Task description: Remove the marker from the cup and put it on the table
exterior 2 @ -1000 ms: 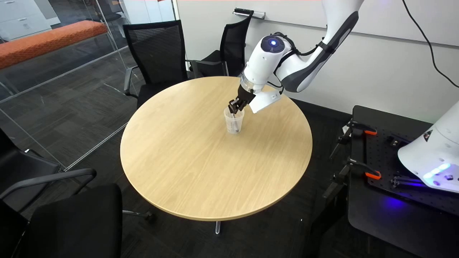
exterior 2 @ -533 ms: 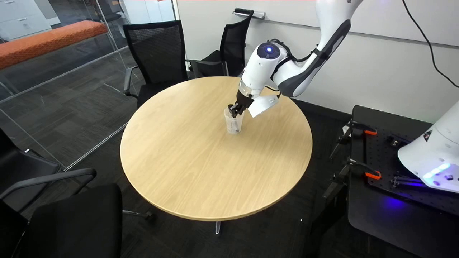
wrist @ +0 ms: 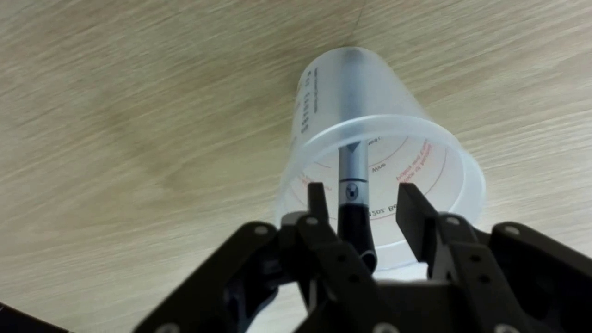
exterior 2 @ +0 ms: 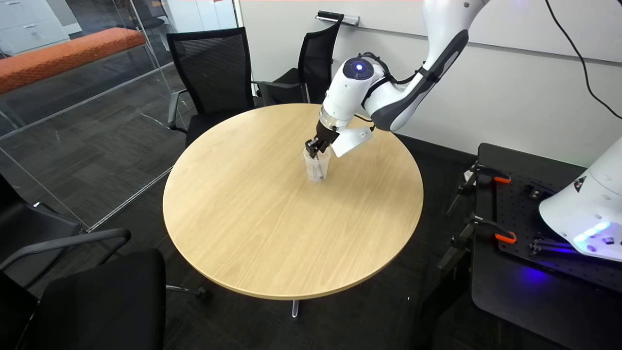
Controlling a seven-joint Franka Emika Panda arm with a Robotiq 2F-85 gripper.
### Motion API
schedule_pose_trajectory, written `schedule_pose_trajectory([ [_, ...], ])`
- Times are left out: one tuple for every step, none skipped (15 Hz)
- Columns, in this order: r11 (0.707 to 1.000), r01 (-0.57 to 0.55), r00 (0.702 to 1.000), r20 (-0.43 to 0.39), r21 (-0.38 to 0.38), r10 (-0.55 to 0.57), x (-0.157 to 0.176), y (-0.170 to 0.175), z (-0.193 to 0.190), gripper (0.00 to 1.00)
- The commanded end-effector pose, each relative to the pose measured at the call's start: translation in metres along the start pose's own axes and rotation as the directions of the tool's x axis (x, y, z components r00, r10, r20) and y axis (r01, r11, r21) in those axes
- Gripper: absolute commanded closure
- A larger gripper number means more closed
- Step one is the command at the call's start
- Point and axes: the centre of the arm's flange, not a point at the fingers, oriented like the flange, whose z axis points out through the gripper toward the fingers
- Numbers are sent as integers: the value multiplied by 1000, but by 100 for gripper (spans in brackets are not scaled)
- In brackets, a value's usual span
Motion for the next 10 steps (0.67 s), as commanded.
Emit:
schedule_pose_trajectory([
  [999, 24, 1000, -9, -35, -24, 13, -3, 12, 54],
  [999, 24, 1000, -10, -38, -25, 14, -3, 14, 54],
  [999, 26, 1000, -13, -42, -27, 15, -2, 16, 55],
  [999, 29, 999, -14, -42, -30, 15, -2, 18, 56],
  [999, 31, 999, -14, -43, -32, 17, -1, 21, 63],
  [997, 49, 999, -19, -54, -50, 18, 0, 25, 82],
  [997, 53, 998, -23, -50, -54, 17, -2, 25, 89],
  [997, 57, 998, -25, -49, -58, 17, -4, 25, 96],
  [997, 60, 998, -31, -44, -62, 17, -4, 27, 100],
  [997, 63, 997, -33, -45, -64, 16, -5, 24, 95],
])
